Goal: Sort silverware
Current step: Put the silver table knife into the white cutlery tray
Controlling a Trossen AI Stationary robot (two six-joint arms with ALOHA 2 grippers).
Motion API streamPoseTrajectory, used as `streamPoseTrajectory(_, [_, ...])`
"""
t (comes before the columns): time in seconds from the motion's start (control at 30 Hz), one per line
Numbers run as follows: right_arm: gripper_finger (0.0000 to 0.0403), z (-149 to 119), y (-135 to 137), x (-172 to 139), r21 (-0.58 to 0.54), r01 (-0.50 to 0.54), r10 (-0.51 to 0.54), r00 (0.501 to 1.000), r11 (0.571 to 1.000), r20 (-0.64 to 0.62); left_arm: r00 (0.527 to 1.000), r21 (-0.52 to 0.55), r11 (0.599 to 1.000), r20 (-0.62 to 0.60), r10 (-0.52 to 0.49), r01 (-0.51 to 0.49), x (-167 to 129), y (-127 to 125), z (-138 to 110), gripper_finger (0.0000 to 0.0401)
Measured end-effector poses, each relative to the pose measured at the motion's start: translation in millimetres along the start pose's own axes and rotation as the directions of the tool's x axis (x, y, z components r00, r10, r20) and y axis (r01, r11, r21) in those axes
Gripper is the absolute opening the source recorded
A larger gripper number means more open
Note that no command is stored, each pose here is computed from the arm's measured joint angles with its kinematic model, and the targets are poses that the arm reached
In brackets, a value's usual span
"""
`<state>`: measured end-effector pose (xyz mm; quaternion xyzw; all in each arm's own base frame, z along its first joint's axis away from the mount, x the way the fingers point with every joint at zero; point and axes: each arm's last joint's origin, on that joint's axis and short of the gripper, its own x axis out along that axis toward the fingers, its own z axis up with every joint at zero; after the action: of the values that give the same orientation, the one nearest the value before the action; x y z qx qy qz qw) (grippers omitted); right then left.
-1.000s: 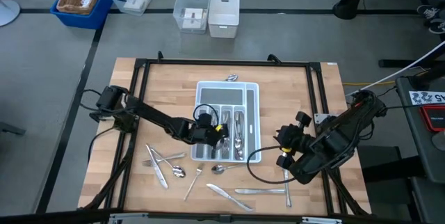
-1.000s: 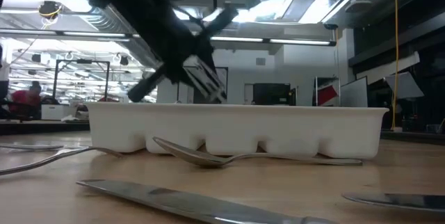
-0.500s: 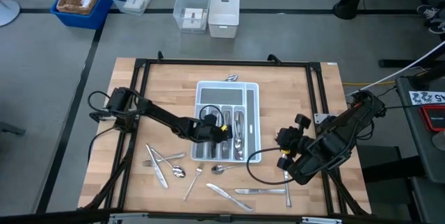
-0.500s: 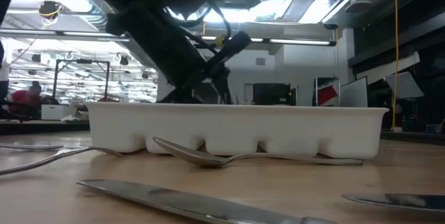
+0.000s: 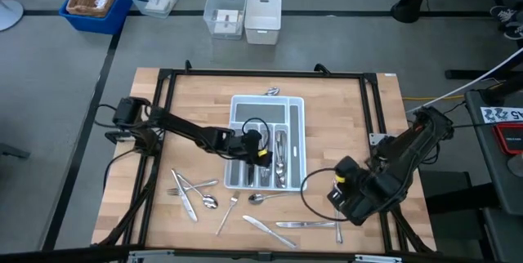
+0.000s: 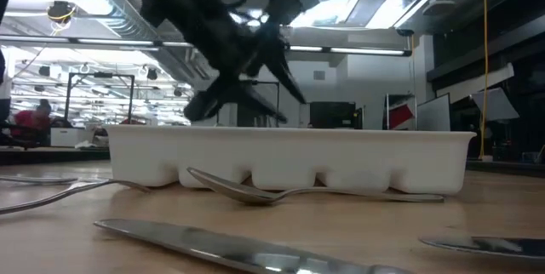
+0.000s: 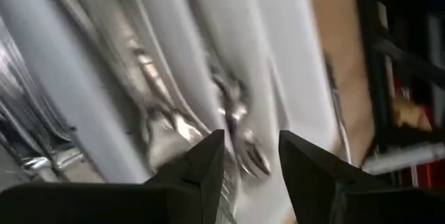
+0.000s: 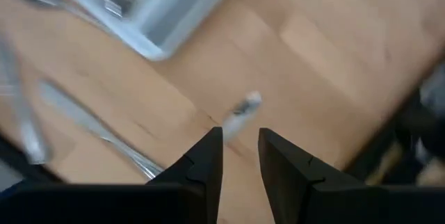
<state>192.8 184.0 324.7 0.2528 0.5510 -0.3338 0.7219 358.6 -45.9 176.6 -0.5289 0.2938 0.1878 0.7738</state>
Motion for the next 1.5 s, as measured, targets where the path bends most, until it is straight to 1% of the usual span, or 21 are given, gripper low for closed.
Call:
streamPoseTrajectory(0.1, [0.0097, -15.4, -2.0, 20.5, 0.142, 0.054, -0.050, 0.998, 0.988, -0.033, 0.999, 0.089, 0.995, -0.017, -0.052, 0.053, -12.6, -8.8, 2.2, 0.0127])
streamPoseTrajectory(0.2, [0.0097, -27.6, 0.9, 36.9, 0.259, 0.032, -0.023, 0.999, 0.965, -0.039, 0.995, 0.170, 0.980, -0.034, -0.094, 0.098, -23.3, -15.6, 4.2, 0.0127])
streamPoseTrajectory(0.33, [0.0097, -36.9, 12.1, 58.2, 0.357, -0.065, 0.093, 0.994, 0.932, -0.063, 0.988, 0.268, 0.951, -0.050, -0.143, 0.151, -39.8, -23.6, 7.5, 0.0127])
streamPoseTrajectory(0.43, [0.0097, -41.6, 20.5, 74.6, 0.393, -0.149, 0.193, 0.979, 0.907, -0.074, 0.987, 0.329, 0.930, -0.057, -0.152, 0.163, -51.0, -26.6, 8.9, 0.0127])
streamPoseTrajectory(0.5, [0.0097, -45.3, 22.4, 86.3, 0.405, -0.178, 0.230, 0.970, 0.897, -0.083, 0.987, 0.361, 0.918, -0.059, -0.152, 0.163, -58.7, -27.9, 9.7, 0.0127])
streamPoseTrajectory(0.57, [0.0097, -48.3, 21.2, 97.0, 0.434, -0.169, 0.237, 0.965, 0.885, -0.108, 0.987, 0.390, 0.907, -0.060, -0.148, 0.159, -64.4, -28.4, 10.3, 0.0127])
streamPoseTrajectory(0.73, [0.0097, -56.3, 9.2, 117.2, 0.534, -0.021, 0.160, 0.964, 0.846, -0.215, 0.992, 0.434, 0.893, -0.079, -0.097, 0.122, -71.1, -24.8, 7.8, 0.0127])
streamPoseTrajectory(0.8, [0.0097, -58.3, 6.6, 122.7, 0.546, 0.007, 0.148, 0.960, 0.837, -0.239, 0.993, 0.446, 0.888, -0.085, -0.081, 0.110, -71.7, -23.5, 6.9, 0.0127])
streamPoseTrajectory(0.97, [0.0097, -60.9, 10.8, 131.1, 0.566, -0.049, 0.222, 0.945, 0.823, -0.240, 0.994, 0.464, 0.884, -0.104, -0.016, 0.063, -71.6, -17.2, 4.9, 0.0127])
streamPoseTrajectory(1.07, [0.0097, -63.1, 12.4, 136.9, 0.562, -0.033, 0.211, 0.944, 0.827, -0.255, 0.993, 0.477, 0.878, -0.113, 0.019, 0.038, -71.6, -13.8, 4.1, 0.0127])
streamPoseTrajectory(1.27, [0.0097, -67.3, 15.8, 147.1, 0.550, 0.009, 0.175, 0.944, 0.835, -0.281, 0.993, 0.511, 0.859, -0.114, 0.018, 0.043, -71.7, -13.9, 3.9, 0.0127])
streamPoseTrajectory(1.4, [0.0097, -71.4, 19.6, 154.2, 0.537, 0.046, 0.159, 0.931, 0.842, -0.329, 0.993, 0.512, 0.858, -0.113, 0.018, 0.043, -71.7, -13.9, 4.0, 0.0127])
streamPoseTrajectory(1.5, [0.0097, -73.4, 22.2, 158.8, 0.535, 0.053, 0.155, 0.929, 0.843, -0.337, 0.994, 0.532, 0.845, -0.112, 0.017, 0.045, -71.6, -14.0, 4.2, 0.0127])
